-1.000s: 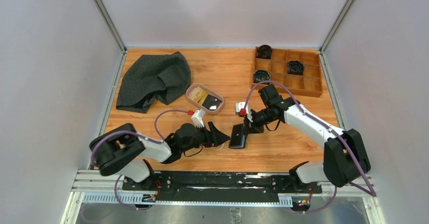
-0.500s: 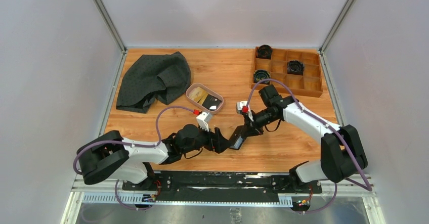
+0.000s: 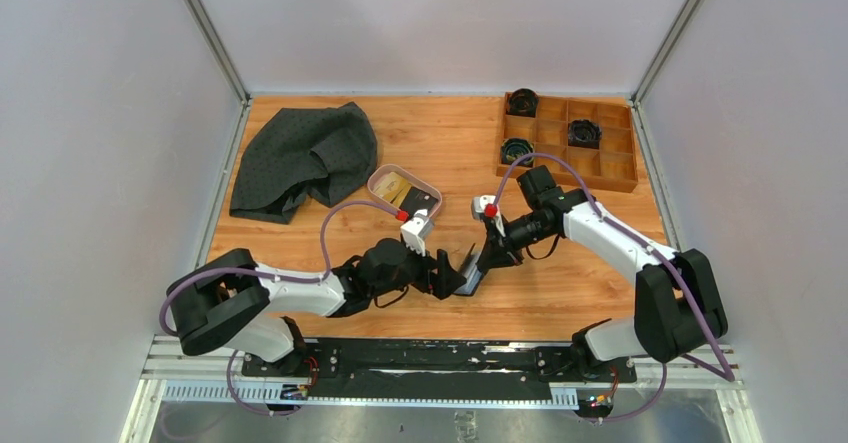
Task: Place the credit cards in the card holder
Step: Open the card holder at the center of the board.
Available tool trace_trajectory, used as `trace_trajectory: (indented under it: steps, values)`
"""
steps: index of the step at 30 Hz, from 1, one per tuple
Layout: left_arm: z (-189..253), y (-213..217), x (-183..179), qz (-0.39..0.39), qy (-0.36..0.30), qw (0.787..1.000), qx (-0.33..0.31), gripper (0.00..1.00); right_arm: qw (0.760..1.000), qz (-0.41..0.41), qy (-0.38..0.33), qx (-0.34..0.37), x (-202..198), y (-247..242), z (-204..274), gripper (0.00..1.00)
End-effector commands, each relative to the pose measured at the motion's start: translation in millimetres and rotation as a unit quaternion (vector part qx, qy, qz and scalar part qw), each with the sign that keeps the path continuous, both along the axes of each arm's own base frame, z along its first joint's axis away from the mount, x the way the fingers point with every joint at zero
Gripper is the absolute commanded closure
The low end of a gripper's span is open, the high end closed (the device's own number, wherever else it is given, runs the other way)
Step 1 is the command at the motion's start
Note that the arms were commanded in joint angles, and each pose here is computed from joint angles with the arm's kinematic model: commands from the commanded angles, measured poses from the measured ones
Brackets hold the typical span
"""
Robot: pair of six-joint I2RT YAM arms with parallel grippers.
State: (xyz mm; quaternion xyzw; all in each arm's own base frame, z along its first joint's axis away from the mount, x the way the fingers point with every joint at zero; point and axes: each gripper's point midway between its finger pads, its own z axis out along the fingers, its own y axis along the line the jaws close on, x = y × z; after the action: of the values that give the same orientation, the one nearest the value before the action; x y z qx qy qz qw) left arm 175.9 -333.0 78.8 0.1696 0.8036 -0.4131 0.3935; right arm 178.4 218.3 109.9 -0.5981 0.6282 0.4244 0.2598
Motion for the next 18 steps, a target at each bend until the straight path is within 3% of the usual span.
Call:
trace_trajectory:
  steps: [1,9,11,16,18]
  values:
    - [4,-9,2,-0.009,-0.014,1.000,0.002,0.07,1.000,-0.005,-0.001,0.023,4,1,16,1.00]
    - [-17,-7,8,0.003,-0.002,0.999,0.041,0.12,1.000,-0.008,-0.006,0.028,5,-1,18,1.00]
    - [-21,-6,10,0.009,-0.001,0.999,0.047,0.22,1.000,-0.012,-0.006,0.028,7,-3,18,1.00]
    - [-27,5,16,0.041,0.004,0.997,0.061,0.58,0.999,-0.024,-0.020,0.014,13,-10,13,1.00]
    - [-27,12,15,0.054,0.009,0.997,0.060,0.66,0.999,-0.032,-0.030,-0.001,18,-16,8,1.00]
